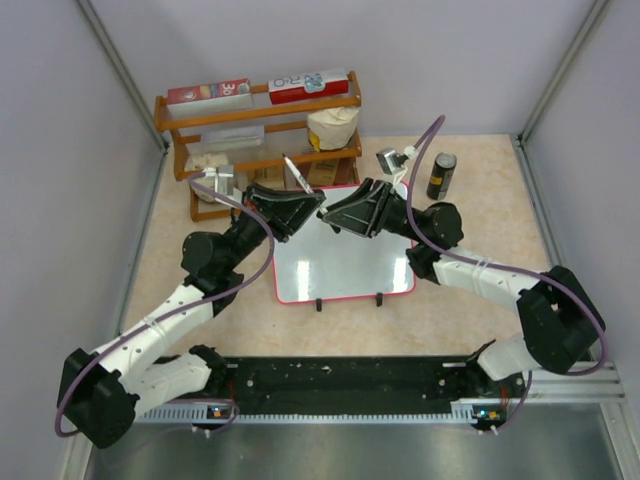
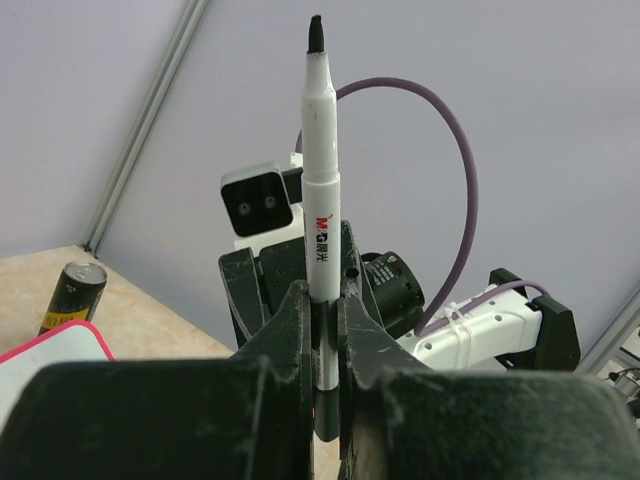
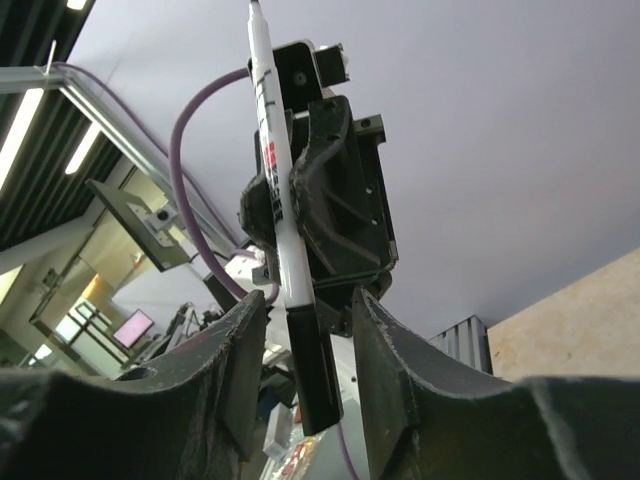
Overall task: Write a sentence on the whiteboard
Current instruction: Pick up the whiteboard marker at the center of the board.
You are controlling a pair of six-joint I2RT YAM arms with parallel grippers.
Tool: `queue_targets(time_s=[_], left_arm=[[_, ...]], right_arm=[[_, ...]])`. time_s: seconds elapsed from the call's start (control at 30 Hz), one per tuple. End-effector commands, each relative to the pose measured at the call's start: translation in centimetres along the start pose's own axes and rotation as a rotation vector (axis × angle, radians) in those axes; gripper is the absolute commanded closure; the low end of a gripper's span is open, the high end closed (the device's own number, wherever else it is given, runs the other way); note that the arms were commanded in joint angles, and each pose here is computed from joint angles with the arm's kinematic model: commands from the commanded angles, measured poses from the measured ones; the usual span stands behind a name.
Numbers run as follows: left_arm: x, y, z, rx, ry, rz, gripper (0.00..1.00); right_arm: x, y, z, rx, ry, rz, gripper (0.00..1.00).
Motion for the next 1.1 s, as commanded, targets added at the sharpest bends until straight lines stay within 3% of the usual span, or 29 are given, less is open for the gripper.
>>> queue_targets(time_s=[0.0, 0.1, 0.2, 0.23, 0.3, 0.33, 0.4, 0.43, 0.5, 0.53, 0.6, 0.63, 0.67, 0.73, 0.77, 0.8, 0.9, 1.07], left_arm=[[-0.8, 0.0, 0.6, -0.033, -0.012, -0.050, 1.00], [-0.6, 0.0, 0.3, -0.022, -0.011, -0.055, 1.00], [-0.5, 0.2, 0.1, -0.029, -0.012, -0.065, 1.00], [-0.5, 0.2, 0.2, -0.031, -0.015, -0.063, 1.00], [-0.4, 0.2, 0.1, -0.017, -0.025, -0.047, 0.99], [-0.3, 0.2, 0.1, -0.011, -0.030, -0.035, 0.90], [0.0, 0.3, -0.1, 0.021, -0.053, 0.004, 0.61], [0.2, 0.4, -0.1, 0.033, -0.066, 0.029, 0.29], [0.4, 0.6, 0.6, 0.039, -0.130, 0.098, 0.11], [1.8, 1.4, -0.3, 0.106, -0.123, 0.202, 0.02], [1.9, 1.9, 1.0, 0.117, -0.241, 0.292, 0.02], [3.2, 3.3, 0.0, 0.209, -0.244, 0.404, 0.01], [2.8, 3.3, 1.1, 0.226, -0.339, 0.422, 0.01], [4.0, 5.1, 0.5, 0.358, -0.388, 0.544, 0.01], [3.4, 4.9, 1.6, 0.392, -0.470, 0.545, 0.01], [3.8, 5.0, 1.4, 0.442, -0.490, 0.564, 0.01], [3.9, 4.9, 1.4, 0.579, -0.585, 0.621, 0.01], [4.3, 3.7, 0.6, 0.721, -0.973, 0.674, 0.01]], right_arm=[[3.6, -1.3, 1.4, -0.031, 0.097, 0.173, 0.61], [3.6, -1.4, 1.5, -0.035, 0.096, 0.176, 0.63], [3.7, -1.8, 1.4, -0.013, 0.093, 0.189, 0.82], [3.6, -1.8, 1.3, 0.003, 0.089, 0.189, 0.99], [3.6, -1.9, 1.2, 0.013, 0.087, 0.184, 1.00], [3.5, -1.9, 1.1, 0.020, 0.088, 0.181, 1.00], [2.7, -1.8, 0.8, 0.040, 0.078, 0.136, 1.00], [2.8, -1.7, 0.9, 0.048, 0.083, 0.120, 1.00], [1.2, -1.3, 0.6, 0.077, 0.069, 0.028, 1.00], [1.4, -0.8, 1.3, 0.066, 0.090, 0.000, 1.00], [-0.4, 0.3, 1.3, 0.093, 0.079, -0.122, 1.00], [-0.9, 0.8, 1.4, 0.101, 0.077, -0.174, 1.00], [-0.7, 1.5, 2.5, 0.089, 0.112, -0.207, 1.00], [-1.8, 2.5, 2.5, 0.140, 0.136, -0.315, 1.00], [-1.7, 3.0, 3.1, 0.157, 0.216, -0.338, 1.00], [-2.6, 4.0, 2.1, 0.223, 0.165, -0.420, 1.00], [-2.4, 4.4, 2.4, 0.312, 0.242, -0.475, 1.00], [-2.8, 6.4, 0.3, 0.463, 0.156, -0.543, 1.00]])
Point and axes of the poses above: each gripper's point midway between its finger pads, its own y axis back along the fingers, its own x axis along the line the jaws close on, z = x × y, the point moved 5 cm from there along y, back along the fingers, and after that the axes turned 6 degrees about y, right-handed, at the moved point
